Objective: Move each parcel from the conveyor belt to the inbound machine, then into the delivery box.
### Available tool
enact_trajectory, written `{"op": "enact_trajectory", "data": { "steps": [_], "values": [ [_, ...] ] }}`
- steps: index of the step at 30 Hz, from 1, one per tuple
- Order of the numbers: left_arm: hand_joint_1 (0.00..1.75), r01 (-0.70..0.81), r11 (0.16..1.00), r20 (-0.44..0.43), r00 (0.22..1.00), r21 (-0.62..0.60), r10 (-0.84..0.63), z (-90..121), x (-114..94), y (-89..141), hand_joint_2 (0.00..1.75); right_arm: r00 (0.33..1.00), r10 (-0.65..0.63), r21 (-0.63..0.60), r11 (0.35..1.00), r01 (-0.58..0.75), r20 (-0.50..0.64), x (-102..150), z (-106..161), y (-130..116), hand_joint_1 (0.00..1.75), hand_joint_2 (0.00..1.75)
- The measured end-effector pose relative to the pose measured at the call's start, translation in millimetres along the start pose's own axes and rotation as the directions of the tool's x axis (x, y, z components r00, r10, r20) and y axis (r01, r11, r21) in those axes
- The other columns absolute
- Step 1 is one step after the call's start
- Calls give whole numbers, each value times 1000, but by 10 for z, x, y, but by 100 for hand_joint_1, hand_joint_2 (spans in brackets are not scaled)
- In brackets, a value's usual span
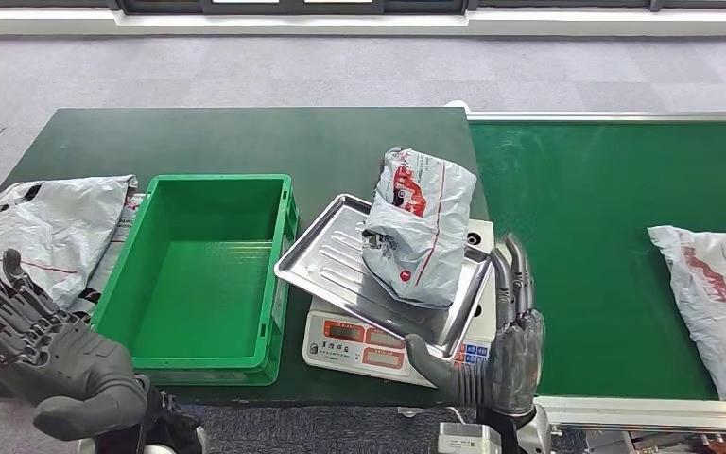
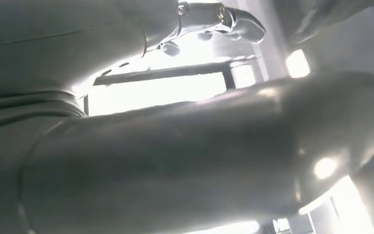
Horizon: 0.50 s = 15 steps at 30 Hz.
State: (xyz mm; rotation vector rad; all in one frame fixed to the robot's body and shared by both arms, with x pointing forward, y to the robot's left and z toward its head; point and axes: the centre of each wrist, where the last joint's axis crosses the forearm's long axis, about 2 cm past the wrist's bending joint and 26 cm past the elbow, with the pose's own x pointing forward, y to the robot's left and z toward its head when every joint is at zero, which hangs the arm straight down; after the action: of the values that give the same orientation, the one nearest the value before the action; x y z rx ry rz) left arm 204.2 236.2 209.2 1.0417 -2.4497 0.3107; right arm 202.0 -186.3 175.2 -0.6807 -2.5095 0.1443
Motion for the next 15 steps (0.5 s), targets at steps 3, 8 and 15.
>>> {"op": "enact_trajectory", "data": {
  "steps": [3, 8, 15],
  "values": [
    [0, -76, 997, -56, 996, 0, 76, 75, 17, -71, 0, 998, 8, -33, 999, -5, 67, 77, -52, -36, 0, 175],
    [0, -66, 994, -34, 997, -89, 63, 140, -18, -226, 0, 956, 166, -214, 970, -114, 244, 378, -500, -259, 0, 175],
    [0, -213, 911, -184, 971, -353, 155, 43, -114, -962, 0, 866, 395, -483, 849, -216, 308, 665, -935, -849, 0, 175]
  ]
}}
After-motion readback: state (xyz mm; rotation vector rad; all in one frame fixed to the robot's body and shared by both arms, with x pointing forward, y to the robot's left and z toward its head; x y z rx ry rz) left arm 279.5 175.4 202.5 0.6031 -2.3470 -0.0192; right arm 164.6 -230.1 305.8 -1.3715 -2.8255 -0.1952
